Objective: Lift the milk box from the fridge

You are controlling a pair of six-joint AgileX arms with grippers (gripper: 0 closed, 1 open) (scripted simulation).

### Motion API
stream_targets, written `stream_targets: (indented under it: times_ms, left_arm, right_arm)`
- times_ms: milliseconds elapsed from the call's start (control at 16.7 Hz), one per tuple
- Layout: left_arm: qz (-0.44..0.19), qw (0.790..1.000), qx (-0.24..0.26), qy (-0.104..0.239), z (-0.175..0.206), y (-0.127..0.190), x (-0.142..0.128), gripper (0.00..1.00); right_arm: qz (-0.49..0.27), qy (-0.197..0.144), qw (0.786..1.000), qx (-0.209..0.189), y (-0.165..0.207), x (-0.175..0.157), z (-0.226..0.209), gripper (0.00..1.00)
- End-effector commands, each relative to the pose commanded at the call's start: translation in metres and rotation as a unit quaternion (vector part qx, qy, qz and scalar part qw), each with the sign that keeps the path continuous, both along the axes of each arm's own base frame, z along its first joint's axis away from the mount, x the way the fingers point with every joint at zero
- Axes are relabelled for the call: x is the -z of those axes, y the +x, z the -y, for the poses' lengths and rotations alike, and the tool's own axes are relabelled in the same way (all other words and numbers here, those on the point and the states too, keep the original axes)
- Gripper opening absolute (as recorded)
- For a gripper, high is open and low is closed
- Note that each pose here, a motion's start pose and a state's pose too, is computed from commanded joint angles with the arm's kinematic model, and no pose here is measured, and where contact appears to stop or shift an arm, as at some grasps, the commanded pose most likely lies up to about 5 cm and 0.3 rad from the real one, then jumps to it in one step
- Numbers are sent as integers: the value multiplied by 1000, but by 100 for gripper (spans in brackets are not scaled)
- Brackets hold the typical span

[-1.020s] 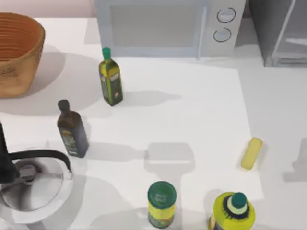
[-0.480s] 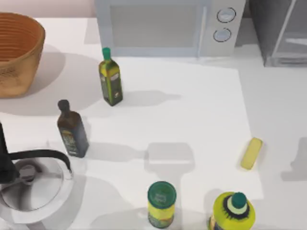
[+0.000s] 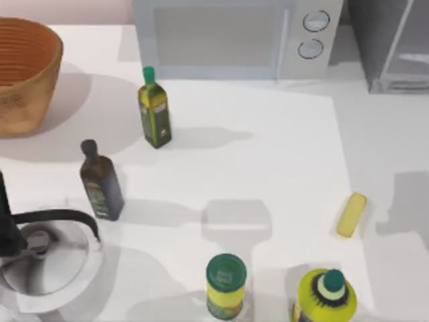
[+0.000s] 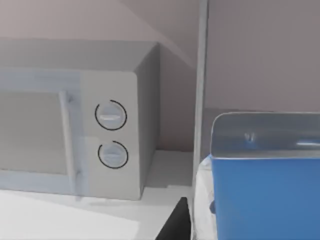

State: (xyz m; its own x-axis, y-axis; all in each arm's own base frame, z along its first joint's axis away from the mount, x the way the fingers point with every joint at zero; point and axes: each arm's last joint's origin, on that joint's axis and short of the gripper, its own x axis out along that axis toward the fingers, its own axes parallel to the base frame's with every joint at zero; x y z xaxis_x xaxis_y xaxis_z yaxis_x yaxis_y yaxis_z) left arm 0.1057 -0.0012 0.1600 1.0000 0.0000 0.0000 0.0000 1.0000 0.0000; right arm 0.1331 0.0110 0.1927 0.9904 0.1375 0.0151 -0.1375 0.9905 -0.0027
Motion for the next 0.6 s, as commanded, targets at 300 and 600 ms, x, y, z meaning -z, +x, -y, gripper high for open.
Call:
stream_targets:
  times_ms: [300,600]
  left_arm:
    - [0,1000,0,0,0,0,0,100]
    - [0,1000,0,0,0,0,0,100]
  right_arm:
    - [-12,-1,999,-40,24,-6,-10,0]
    - [-11,-1,997,-79,52,-10,-23,0]
